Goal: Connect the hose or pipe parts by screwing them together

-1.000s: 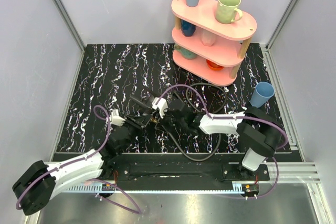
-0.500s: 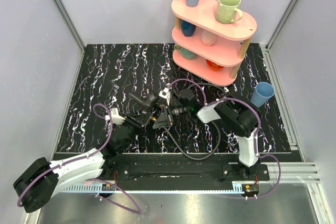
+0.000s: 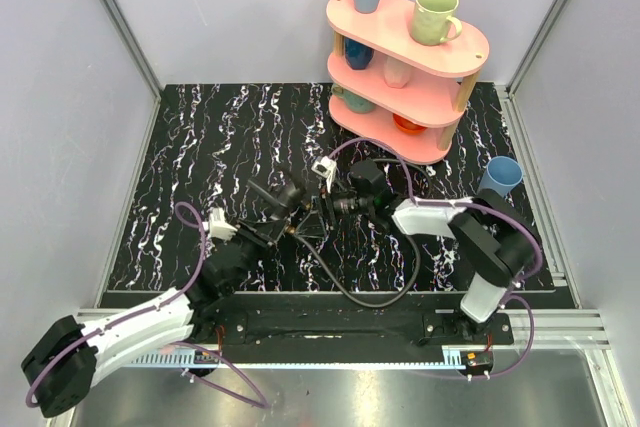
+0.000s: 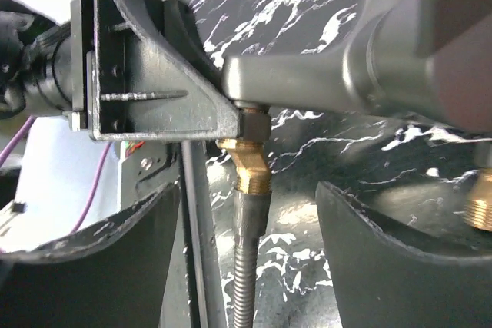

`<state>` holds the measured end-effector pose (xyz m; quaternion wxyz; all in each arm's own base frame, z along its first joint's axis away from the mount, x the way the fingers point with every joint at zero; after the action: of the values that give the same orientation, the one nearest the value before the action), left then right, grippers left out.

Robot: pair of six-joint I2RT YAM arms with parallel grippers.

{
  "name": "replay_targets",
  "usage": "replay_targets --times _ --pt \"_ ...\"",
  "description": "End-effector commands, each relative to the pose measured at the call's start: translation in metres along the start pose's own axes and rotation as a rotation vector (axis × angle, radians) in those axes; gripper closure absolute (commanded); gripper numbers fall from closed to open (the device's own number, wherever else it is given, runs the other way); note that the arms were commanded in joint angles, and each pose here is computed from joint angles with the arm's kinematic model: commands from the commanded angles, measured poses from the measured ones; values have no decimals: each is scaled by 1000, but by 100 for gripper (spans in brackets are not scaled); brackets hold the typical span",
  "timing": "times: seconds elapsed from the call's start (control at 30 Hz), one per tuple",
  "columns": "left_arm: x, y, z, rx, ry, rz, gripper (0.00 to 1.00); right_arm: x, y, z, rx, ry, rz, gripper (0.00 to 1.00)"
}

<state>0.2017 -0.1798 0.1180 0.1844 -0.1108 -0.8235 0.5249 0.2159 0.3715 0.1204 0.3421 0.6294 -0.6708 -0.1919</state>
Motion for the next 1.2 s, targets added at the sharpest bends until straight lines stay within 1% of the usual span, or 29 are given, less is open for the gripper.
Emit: replay_targets --times 0.0,0.03,0.07,0.1,0.17,0.2,0.3,0.33,0.37,0.4,0.47,0.5,0.53,0.57,0.63,0.7,0.73,0.77,0.8,0.87,0.93,0.97,1.0,1.03,1.07,1.1,1.13,1.17 --pt "6 25 2 -14 -7 -43 100 19 -22 0 142 6 345 19" --pt "6 25 3 -15 -3 -46 100 24 -21 5 162 36 418 18" --pt "5 23 2 -10 -2 -43 100 19 -15 10 228 59 451 17" --pt "5 21 3 -6 -1 -37 100 23 -19 7 263 42 544 15" --pt "5 23 6 4 15 -48 100 26 -10 5 329 24 597 13" --pt "4 22 6 12 17 -45 100 23 -5 11 366 24 635 13" --pt "4 24 10 18 39 -48 100 19 6 11 446 7 722 12" --pt "4 24 12 18 45 -49 100 17 5 17 459 26 748 13" --pt "4 24 12 24 47 -50 100 15 5 19 510 48 766 13" --pt "4 24 12 29 48 -50 100 11 10 18 541 38 796 13" --pt "4 23 13 44 50 -45 100 5 5 27 577 78 825 14" --pt "5 23 13 45 53 -45 100 3 5 23 593 67 858 14" --pt "5 21 13 49 54 -41 100 -2 2 31 618 103 869 14" --pt "5 21 13 53 57 -42 100 -2 0 30 635 99 905 16" --pt "6 19 12 54 56 -39 100 -11 1 33 673 112 919 16" --pt "7 19 12 62 56 -39 100 -15 -2 28 692 97 968 20" --pt "7 19 12 65 55 -38 100 -18 0 28 702 85 982 23" --pt "7 19 11 75 54 -39 100 -14 -2 21 713 51 1046 28" --pt "8 19 12 82 56 -41 100 -17 -3 20 720 39 1073 42" --pt "8 19 11 99 56 -36 100 -16 -1 15 739 -11 1144 50" --pt "8 18 12 97 61 -33 100 -22 -3 17 736 -10 1143 54" --pt "9 17 13 99 65 -30 100 -27 -3 20 734 8 1108 56" --pt "8 17 13 98 65 -29 100 -30 -3 22 734 5 1095 73" --pt "9 19 14 91 69 -31 100 -31 -3 23 725 2 1087 81" --pt "9 20 15 87 72 -30 100 -35 -5 33 721 34 1037 85" --pt "9 20 14 85 69 -26 100 -37 -2 30 708 10 1001 89" --pt "9 24 16 84 73 -33 100 -39 -2 30 690 5 969 96" --pt "9 23 16 90 71 -22 100 -45 -1 42 671 44 871 99"
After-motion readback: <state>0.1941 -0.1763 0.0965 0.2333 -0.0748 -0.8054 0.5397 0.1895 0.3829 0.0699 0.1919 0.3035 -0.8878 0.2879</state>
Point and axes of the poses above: each gripper's point midway between its finger pads, its own x axis back along the fingers, its own y axis along the line the jaws close on, z = x × y, the point moved 2 cm from there along x, back along the fingers, and after that the axes turned 5 degrees about -x, right-handed, at the moved point
